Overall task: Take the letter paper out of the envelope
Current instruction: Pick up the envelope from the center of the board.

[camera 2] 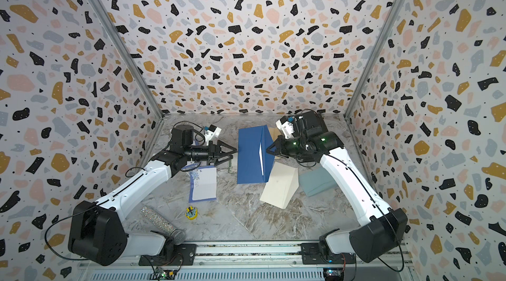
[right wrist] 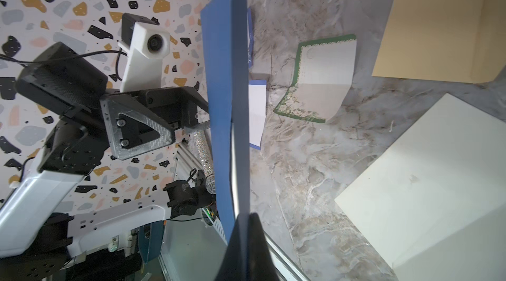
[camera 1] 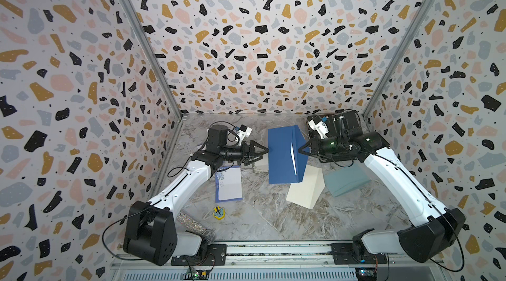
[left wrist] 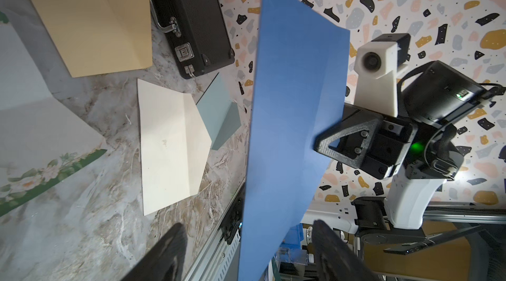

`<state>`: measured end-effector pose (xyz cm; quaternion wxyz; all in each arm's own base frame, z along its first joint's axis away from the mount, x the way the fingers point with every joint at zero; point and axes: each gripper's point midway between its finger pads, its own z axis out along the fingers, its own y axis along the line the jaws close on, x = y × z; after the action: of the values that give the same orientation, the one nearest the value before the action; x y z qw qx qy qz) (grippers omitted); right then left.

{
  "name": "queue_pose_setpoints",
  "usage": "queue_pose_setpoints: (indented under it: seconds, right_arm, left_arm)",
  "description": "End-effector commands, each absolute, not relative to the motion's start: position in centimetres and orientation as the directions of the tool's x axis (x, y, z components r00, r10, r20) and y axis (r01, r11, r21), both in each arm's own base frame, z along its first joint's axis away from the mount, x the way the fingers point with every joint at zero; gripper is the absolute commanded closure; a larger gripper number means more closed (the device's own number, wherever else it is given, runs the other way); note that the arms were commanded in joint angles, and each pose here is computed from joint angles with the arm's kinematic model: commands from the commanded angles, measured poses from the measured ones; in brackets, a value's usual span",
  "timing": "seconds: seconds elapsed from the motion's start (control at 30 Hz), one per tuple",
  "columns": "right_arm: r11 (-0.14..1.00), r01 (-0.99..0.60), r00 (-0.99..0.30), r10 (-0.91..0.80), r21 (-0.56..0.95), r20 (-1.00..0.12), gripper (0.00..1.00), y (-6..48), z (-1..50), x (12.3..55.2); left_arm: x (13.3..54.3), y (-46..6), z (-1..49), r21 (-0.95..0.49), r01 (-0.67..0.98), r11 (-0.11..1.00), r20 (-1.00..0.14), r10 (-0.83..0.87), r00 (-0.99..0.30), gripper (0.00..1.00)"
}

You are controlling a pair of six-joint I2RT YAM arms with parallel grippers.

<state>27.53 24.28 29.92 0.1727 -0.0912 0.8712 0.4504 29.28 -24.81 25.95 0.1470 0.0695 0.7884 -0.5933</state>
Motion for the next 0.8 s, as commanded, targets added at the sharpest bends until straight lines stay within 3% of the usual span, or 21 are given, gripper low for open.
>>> queue_pose_setpoints:
  seconds: [0.0, 0.27, 0.5, 0.7, 0.77]
  right_arm:
    - [0.418, -0.332, -0.928, 0.018, 0.846, -0.373, 1.00, 25.6, 33.0, 27.3]
    - [0.292, -0.284, -0.947, 0.061, 0.913, -0.314, 1.00, 26.6, 33.4, 28.6]
    - [0.271, -0.260, -0.952, 0.087, 0.927, -0.292, 1.00, 26.4, 33.1, 30.0]
    - [0.303, -0.234, -0.958, 0.089, 0.924, -0.272, 1.00, 26.1, 31.2, 30.9]
    - [0.328, -0.234, -0.953, 0.109, 0.915, -0.283, 0.94, 25.7, 30.5, 31.6]
  left_arm:
    - [29.4, -25.2, 27.1, -0.899, 0.367, 0.239, -0.385, -0.034, -0.922, 0.27]
    - [30.4, -26.0, 29.0, -0.923, 0.352, 0.153, -0.364, -0.058, -0.930, 0.34]
    - [30.1, -27.1, 29.6, -0.935, 0.335, 0.113, -0.340, -0.029, -0.940, 0.59]
    - [31.1, -27.4, 31.9, -0.946, 0.319, 0.060, -0.323, -0.087, -0.942, 0.98]
    - [31.6, -27.5, 32.8, -0.954, 0.300, 0.030, -0.301, -0.110, -0.947, 1.00]
